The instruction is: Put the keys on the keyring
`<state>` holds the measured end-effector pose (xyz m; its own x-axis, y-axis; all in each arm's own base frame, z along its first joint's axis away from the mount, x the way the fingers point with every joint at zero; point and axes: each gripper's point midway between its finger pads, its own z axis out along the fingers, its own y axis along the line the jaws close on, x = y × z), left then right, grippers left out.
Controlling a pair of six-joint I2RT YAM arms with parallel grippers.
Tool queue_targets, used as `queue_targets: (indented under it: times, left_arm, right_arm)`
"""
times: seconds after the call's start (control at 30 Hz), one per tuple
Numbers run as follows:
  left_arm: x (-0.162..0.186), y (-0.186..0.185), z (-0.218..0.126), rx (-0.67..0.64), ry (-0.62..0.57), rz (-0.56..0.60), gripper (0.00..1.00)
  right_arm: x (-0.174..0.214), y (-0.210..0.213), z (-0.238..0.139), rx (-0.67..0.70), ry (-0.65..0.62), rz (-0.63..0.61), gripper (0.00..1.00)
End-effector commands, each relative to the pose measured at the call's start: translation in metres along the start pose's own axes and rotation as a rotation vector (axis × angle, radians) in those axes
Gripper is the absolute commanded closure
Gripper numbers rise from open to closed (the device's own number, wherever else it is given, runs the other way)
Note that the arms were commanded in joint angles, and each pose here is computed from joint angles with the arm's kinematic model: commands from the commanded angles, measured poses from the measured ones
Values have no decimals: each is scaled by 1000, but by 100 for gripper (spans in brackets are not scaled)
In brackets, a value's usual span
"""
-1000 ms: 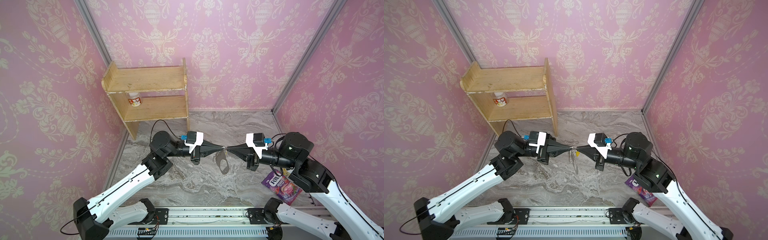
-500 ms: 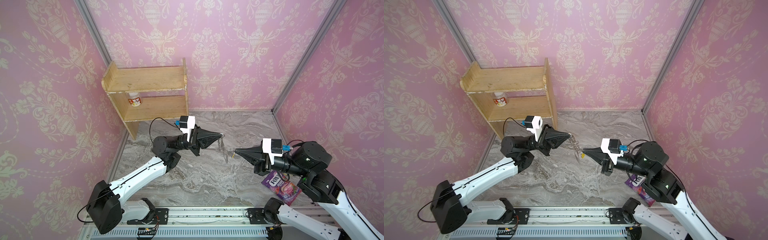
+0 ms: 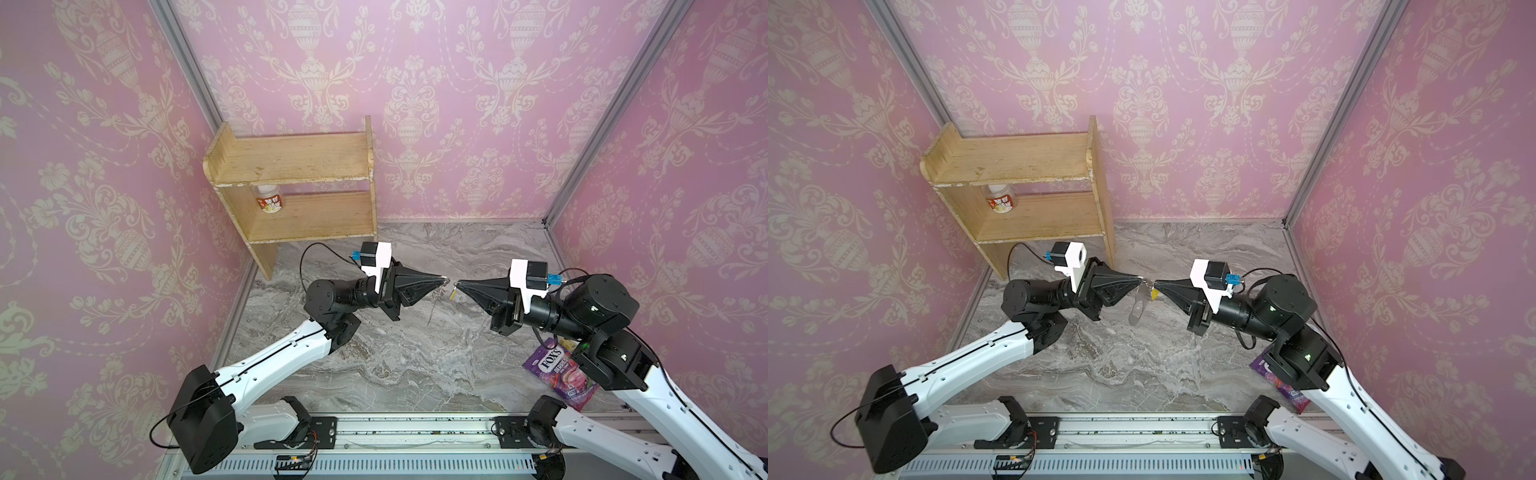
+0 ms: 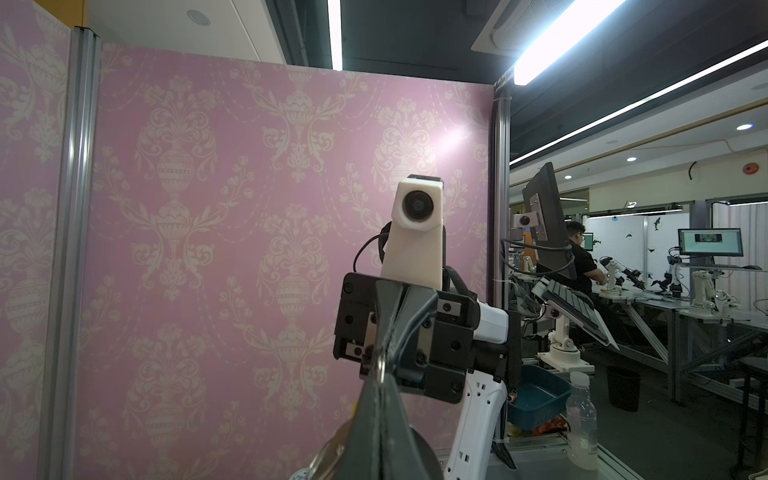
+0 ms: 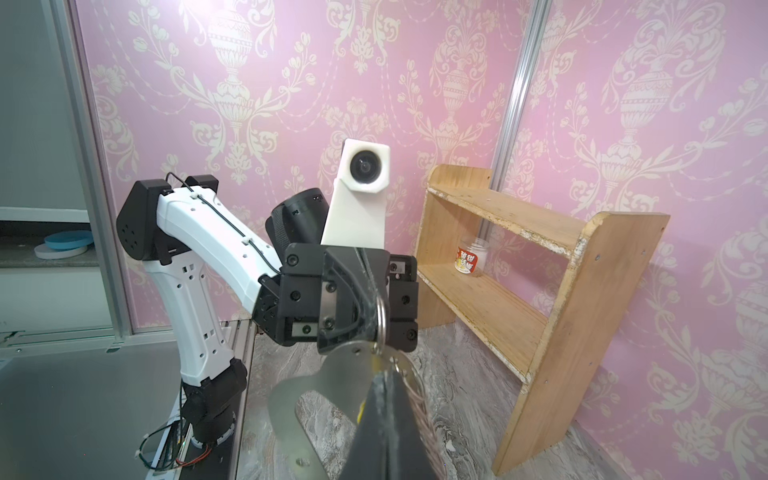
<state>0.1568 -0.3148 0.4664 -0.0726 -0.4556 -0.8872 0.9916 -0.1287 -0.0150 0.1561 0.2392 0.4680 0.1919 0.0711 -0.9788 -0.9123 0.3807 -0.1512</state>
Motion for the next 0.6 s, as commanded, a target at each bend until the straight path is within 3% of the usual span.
queue_targets:
  times: [0.0, 0.57]
  left_arm:
    - [-6, -3, 0, -18, -22, 67, 100]
    - [-7, -1, -3, -49, -17, 119, 100]
  right_arm:
    - [-10, -1, 2, 7, -28, 17, 100]
    - [-10, 5, -6, 18, -5, 9, 100]
